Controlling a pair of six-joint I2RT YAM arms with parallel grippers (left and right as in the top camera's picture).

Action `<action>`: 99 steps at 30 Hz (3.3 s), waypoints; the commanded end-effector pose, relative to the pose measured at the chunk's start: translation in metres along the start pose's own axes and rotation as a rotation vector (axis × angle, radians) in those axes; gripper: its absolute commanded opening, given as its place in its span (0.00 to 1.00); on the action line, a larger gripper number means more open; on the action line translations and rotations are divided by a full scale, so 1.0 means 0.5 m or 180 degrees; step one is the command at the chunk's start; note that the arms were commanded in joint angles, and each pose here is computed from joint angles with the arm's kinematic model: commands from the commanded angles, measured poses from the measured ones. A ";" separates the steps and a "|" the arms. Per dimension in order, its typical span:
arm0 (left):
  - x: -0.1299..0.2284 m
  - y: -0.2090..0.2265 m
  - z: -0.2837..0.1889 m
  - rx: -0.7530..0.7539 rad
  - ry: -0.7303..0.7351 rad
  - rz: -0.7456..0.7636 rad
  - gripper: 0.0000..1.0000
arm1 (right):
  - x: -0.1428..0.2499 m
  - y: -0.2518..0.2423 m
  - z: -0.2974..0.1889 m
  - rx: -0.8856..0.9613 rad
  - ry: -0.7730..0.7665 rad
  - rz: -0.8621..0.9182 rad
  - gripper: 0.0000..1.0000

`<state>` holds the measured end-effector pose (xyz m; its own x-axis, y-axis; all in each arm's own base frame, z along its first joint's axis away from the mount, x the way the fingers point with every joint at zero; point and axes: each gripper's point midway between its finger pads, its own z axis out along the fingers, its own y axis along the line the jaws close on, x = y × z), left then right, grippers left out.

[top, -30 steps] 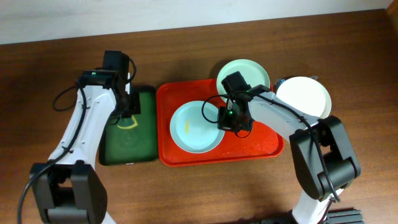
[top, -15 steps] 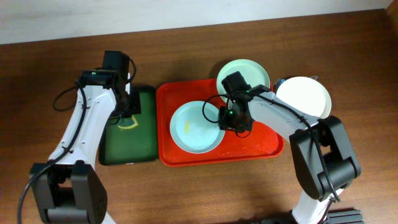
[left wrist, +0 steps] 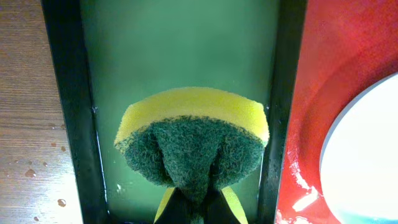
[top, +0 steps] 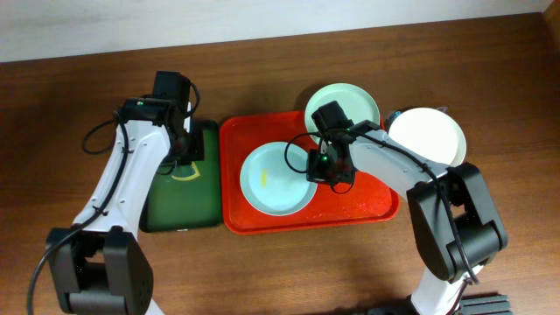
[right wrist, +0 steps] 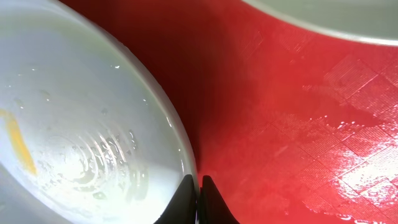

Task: Clean dirty plates on tray and stack at the side
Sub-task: 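Carry the sponge with the left gripper toward the pale green plate, then scrub the pale green plate with the sponge while right gripper holds its rim, then return the sponge to the green tray and retract the left arm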

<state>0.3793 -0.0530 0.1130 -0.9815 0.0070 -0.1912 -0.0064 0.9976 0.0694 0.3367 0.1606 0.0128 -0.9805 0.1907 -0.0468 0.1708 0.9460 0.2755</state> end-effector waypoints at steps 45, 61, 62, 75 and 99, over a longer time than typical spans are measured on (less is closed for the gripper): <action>0.001 -0.365 0.058 0.1490 0.0297 0.0631 0.00 | 0.018 0.020 0.015 -0.0223 0.0169 0.0013 0.04; 0.104 -0.353 0.199 0.1068 0.0348 0.0406 0.00 | 0.018 0.021 0.015 -0.0224 0.0167 0.0012 0.04; 0.120 -0.371 0.195 0.1222 0.0432 0.0437 0.00 | 0.018 0.021 0.015 -0.0225 0.0166 0.0013 0.04; 0.057 -0.300 0.133 0.0505 0.0069 0.0418 0.00 | 0.017 0.022 0.015 -0.0230 0.0160 0.0010 0.04; 0.005 -0.026 -0.003 0.0012 -0.0034 -0.0142 0.00 | 0.016 0.022 0.015 -0.0235 0.0153 0.0008 0.04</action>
<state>0.3732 -0.1191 0.1215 -0.9800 -0.0100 -0.1986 0.0224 0.9868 -0.1602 0.3360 0.1738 0.0135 -0.9840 0.1765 -0.0234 0.1578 0.9255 0.3443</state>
